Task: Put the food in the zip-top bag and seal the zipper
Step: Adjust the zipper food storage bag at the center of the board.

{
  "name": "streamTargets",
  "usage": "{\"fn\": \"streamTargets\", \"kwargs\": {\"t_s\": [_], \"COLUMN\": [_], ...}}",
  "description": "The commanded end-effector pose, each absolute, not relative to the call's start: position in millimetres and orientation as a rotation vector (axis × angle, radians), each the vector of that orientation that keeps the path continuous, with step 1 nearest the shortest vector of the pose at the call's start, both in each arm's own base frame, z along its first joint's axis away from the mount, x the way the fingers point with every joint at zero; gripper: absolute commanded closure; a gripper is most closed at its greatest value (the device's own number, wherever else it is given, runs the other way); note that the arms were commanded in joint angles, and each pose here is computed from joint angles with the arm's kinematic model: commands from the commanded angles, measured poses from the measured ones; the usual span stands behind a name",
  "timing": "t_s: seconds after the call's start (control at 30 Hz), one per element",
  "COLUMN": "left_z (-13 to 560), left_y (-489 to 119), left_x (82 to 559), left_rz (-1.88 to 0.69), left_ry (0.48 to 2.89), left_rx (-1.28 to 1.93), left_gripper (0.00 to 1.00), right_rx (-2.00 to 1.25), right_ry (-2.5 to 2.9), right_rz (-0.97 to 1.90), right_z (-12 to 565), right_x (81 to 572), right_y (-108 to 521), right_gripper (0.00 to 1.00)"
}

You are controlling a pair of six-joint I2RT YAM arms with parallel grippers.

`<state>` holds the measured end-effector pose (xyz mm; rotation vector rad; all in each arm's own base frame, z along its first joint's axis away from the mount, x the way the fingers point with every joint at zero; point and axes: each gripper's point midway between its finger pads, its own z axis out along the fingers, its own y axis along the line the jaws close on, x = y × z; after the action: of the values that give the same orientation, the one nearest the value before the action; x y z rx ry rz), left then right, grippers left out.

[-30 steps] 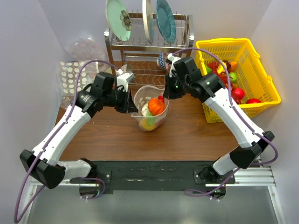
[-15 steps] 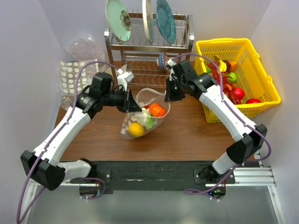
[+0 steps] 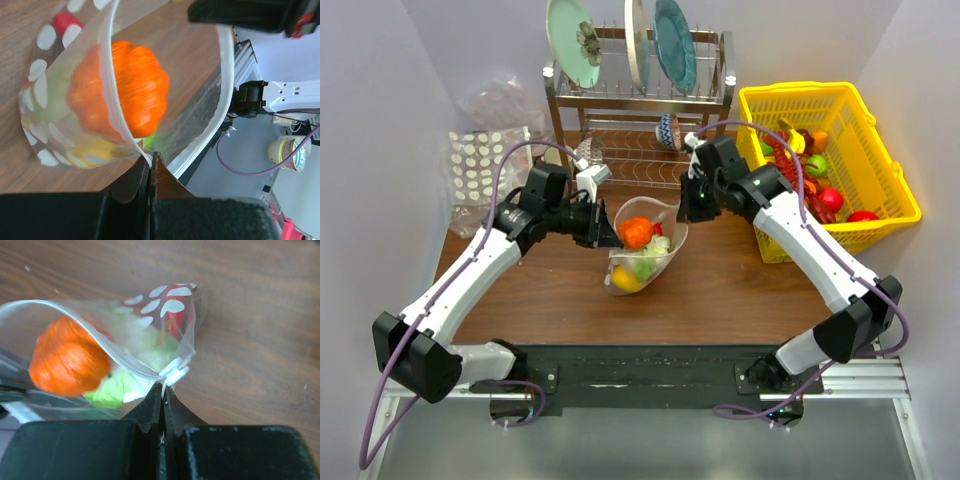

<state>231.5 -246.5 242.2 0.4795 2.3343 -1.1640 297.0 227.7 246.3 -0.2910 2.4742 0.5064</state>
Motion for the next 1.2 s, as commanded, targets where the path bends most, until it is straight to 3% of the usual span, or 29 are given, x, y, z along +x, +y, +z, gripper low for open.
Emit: {"fn": "streamTargets", "kwargs": {"t_s": [0.0, 0.1, 0.17, 0.37, 0.5, 0.77, 0.9, 1.17], "left_z": [255.9, 247.0, 245.1, 246.3, 244.4, 234.6, 228.0, 219.1], "left_y": [-246.1, -242.9, -239.8, -236.3, -229.8, -217.2, -210.4, -196.2], "left_x": [241.1, 243.5, 247.3, 248.0, 248.8, 256.6, 262.8, 275.5], "left_rz": [-1.140, -1.102, -1.062, -1.025, -0.969, -0.852, -0.809, -0.749], "left_ry": [2.252, 2.282, 2.286, 2.295, 2.316, 2.352, 2.366, 2.384], "left_rx": [0.517, 0.516, 0.513, 0.543, 0.548, 0.526, 0.496, 0.468], "left_gripper": [1.00, 1.00, 1.00, 1.00, 1.00, 1.00, 1.00, 1.00], "right_rx": [-0.319, -0.317, -0.316, -0.347, -0.351, -0.468, -0.429, -0.521], "right_ry": [2.425, 2.405, 2.390, 2.341, 2.343, 2.157, 2.009, 1.801], "right_rz": [0.565, 0.570, 0.561, 0.551, 0.514, 0.594, 0.782, 0.900], "right_z": [248.3, 254.2, 259.0, 269.7, 266.5, 283.3, 276.4, 256.5], "right_x": [298.3, 297.2, 296.5, 295.3, 298.7, 293.3, 292.7, 281.6], "right_y": [235.4, 233.6, 230.7, 227.2, 223.3, 223.8, 222.1, 222.6], "right_gripper": [0.94, 0.89, 0.75, 0.65, 0.48, 0.48, 0.51, 0.39]}}
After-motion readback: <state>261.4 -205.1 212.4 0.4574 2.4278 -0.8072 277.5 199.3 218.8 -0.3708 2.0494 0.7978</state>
